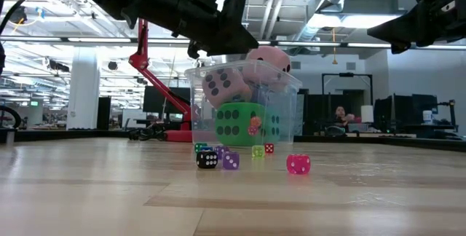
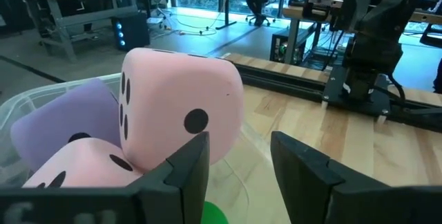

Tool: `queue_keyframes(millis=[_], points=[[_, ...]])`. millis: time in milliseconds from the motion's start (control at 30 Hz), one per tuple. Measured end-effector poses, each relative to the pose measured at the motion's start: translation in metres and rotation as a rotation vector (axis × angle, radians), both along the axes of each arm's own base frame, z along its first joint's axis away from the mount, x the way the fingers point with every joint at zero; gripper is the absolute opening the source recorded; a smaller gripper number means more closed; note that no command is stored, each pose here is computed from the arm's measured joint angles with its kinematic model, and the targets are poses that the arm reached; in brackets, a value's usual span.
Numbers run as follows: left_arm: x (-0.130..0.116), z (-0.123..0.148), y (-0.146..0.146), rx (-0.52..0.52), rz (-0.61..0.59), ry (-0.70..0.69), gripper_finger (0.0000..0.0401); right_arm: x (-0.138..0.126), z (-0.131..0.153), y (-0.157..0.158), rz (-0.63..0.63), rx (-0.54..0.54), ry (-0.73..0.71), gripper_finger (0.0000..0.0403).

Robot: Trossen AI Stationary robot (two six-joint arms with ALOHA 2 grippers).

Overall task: Pick & Place Dice
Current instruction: Put the small green dice into the transparent bin

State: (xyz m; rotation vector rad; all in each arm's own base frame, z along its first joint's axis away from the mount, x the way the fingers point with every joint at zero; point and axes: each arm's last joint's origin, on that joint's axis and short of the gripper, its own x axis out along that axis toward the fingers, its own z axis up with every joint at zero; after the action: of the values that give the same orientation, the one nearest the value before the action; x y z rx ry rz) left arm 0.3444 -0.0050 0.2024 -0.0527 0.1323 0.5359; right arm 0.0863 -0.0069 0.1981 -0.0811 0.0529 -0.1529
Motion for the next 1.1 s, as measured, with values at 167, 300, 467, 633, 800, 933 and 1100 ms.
queue_keyframes(millis=[167, 300, 467, 633, 800, 933, 1100], points=[[0.0, 0.0, -0.002, 0.0, -0.007, -0.001, 0.0144, 0.0, 0.0, 0.0, 0.0, 0.0, 0.0, 0.0008], [0.0, 0.0, -0.006, 0.0, -0.019, -0.001, 0.0144, 0.0, 0.0, 0.0, 0.0, 0.0, 0.001, 0.0008], [0.0, 0.003, -0.009, -0.001, -0.027, -0.028, 0.0144, 0.0, 0.0, 0.0, 0.0, 0.0, 0.001, 0.0008], [0.0, 0.007, -0.013, -0.006, -0.04, -0.08, 0.0144, 0.0, 0.0, 0.0, 0.0, 0.0, 0.001, 0.0008], [0.0, 0.008, -0.023, 0.026, -0.069, -0.07, 0.0144, 0.0, 0.0, 0.0, 0.0, 0.0, 0.001, 0.0008], [-0.001, 0.009, -0.033, 0.081, -0.106, -0.047, 0.0144, 0.0, 0.0, 0.0, 0.0, 0.0, 0.001, 0.0008], [-0.003, 0.012, -0.047, 0.144, -0.15, -0.048, 0.0144, 0.0, 0.0, 0.0, 0.0, 0.0, 0.001, 0.0008]])
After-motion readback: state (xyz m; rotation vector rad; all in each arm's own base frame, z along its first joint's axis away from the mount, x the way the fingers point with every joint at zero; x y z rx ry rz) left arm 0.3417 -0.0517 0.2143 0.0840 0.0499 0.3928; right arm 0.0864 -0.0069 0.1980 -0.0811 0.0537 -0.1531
